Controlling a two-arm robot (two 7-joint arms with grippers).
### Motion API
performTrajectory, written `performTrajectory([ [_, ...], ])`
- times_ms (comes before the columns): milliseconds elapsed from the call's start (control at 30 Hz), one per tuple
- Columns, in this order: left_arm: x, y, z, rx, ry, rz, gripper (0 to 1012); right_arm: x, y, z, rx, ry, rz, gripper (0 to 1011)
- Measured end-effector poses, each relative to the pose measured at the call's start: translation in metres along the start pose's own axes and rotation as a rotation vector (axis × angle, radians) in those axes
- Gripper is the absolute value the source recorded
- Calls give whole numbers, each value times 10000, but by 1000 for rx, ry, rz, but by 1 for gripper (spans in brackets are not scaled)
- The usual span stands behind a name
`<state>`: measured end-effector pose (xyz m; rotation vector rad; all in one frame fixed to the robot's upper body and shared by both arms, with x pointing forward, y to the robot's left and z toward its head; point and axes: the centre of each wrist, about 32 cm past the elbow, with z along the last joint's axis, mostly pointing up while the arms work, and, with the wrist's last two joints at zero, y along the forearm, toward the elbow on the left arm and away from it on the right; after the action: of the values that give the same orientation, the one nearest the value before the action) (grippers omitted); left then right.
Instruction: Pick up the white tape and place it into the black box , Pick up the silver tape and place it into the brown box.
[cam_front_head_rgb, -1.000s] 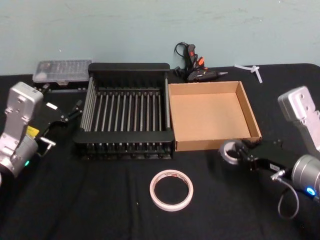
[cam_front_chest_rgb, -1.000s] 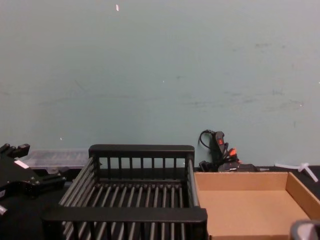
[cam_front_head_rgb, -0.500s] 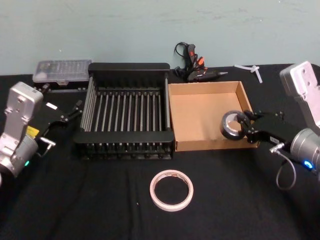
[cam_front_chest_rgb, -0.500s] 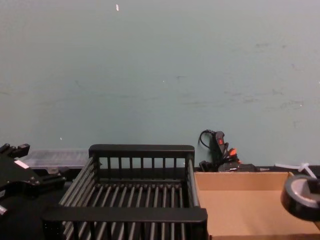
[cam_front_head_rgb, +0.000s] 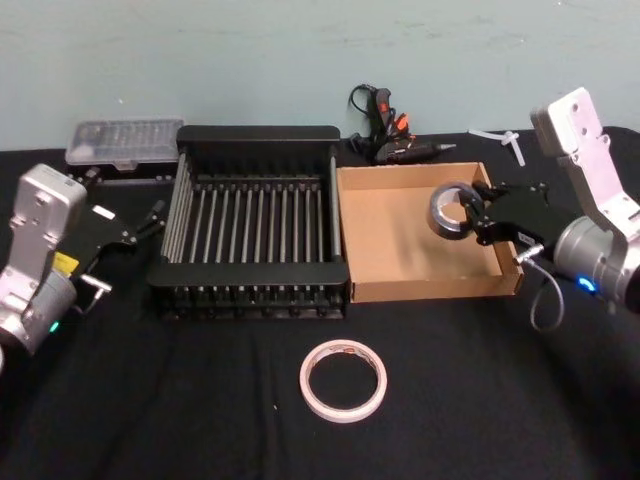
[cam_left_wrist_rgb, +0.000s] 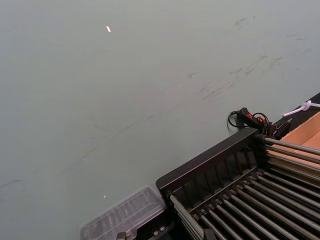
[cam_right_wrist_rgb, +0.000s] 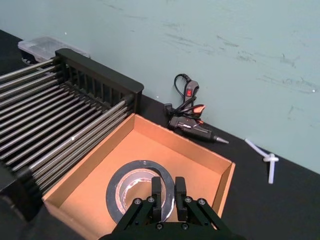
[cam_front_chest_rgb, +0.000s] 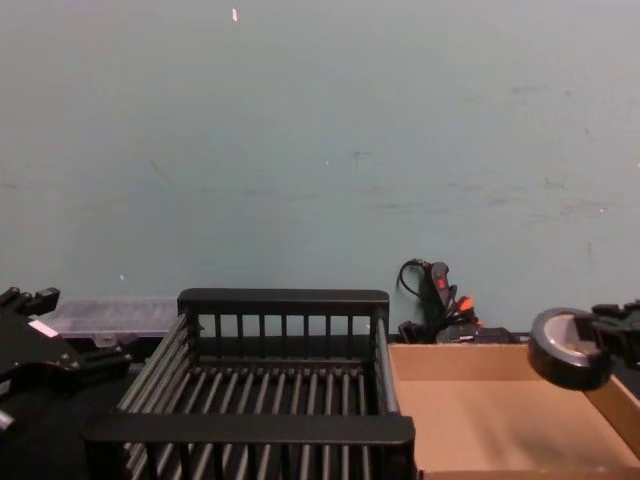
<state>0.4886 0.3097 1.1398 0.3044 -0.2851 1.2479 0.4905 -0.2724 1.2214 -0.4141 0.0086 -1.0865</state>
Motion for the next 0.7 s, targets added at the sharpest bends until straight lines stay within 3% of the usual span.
performTrajectory([
  [400,0,0,0,0,0,0,1002,46,332,-7,10,1,-18,164],
  [700,0,0,0,0,0,0,1001,46,573,-114,-12,14,-39,164],
])
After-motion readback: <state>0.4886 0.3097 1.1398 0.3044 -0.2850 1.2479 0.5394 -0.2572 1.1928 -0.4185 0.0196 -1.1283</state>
